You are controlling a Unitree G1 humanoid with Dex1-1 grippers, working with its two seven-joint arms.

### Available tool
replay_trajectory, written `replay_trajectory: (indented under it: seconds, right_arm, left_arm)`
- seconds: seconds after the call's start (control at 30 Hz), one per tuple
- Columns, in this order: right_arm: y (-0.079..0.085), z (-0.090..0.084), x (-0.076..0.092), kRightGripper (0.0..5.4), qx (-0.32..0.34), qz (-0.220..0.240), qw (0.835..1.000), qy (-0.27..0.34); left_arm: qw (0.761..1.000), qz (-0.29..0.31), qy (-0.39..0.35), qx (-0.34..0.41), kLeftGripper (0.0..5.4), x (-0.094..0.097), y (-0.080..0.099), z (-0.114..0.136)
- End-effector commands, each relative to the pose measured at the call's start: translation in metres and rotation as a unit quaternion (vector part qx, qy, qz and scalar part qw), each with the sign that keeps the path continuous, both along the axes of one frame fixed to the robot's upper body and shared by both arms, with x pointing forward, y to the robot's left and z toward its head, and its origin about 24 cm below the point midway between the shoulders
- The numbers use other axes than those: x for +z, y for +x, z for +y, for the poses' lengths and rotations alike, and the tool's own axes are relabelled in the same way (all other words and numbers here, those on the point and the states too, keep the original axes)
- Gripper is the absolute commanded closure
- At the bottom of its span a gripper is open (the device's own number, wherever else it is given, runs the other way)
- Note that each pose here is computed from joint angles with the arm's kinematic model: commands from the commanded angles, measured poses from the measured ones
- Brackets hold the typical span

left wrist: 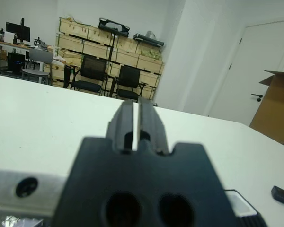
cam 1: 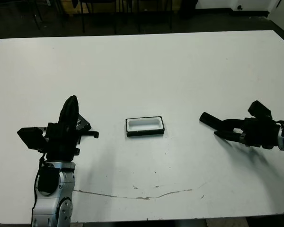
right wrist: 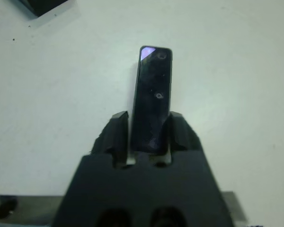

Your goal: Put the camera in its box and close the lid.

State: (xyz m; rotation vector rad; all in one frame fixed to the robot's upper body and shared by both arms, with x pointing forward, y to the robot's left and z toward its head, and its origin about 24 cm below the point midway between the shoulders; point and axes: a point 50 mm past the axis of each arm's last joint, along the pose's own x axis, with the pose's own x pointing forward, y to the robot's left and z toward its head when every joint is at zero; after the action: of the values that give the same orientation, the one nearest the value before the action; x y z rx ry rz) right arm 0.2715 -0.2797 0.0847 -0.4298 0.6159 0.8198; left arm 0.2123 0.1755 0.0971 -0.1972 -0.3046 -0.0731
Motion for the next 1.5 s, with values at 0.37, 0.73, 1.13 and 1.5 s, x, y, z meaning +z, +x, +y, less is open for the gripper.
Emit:
replay_trajectory:
  seconds: [0.37, 0.73, 1.13, 1.5]
  right_arm:
    - [-0.013, 0.009, 0.020, 4.77, -0.007, 0.005, 0.999, -0.039]
    - [0.019, 0.026, 0.029, 4.78, -0.089, -0.170, 0.974, 0.122]
    - [0.044, 0.109, 0.107, 4.78, 0.097, -0.132, 0.976, 0.147]
    - [0.062, 0.141, 0.094, 4.78, 0.274, -0.088, 0.958, 0.006]
  left_arm:
    - [1.000, 0.021, 0.001, 0.011, 5.40, -0.004, -0.002, 0.003]
    - [1.000, 0.020, 0.002, 0.005, 5.40, -0.005, -0.002, 0.001]
    - [1.000, 0.016, 0.013, 0.004, 5.40, -0.003, 0.000, 0.001]
    - [1.000, 0.018, 0.015, 0.008, 5.40, -0.003, -0.001, -0.001]
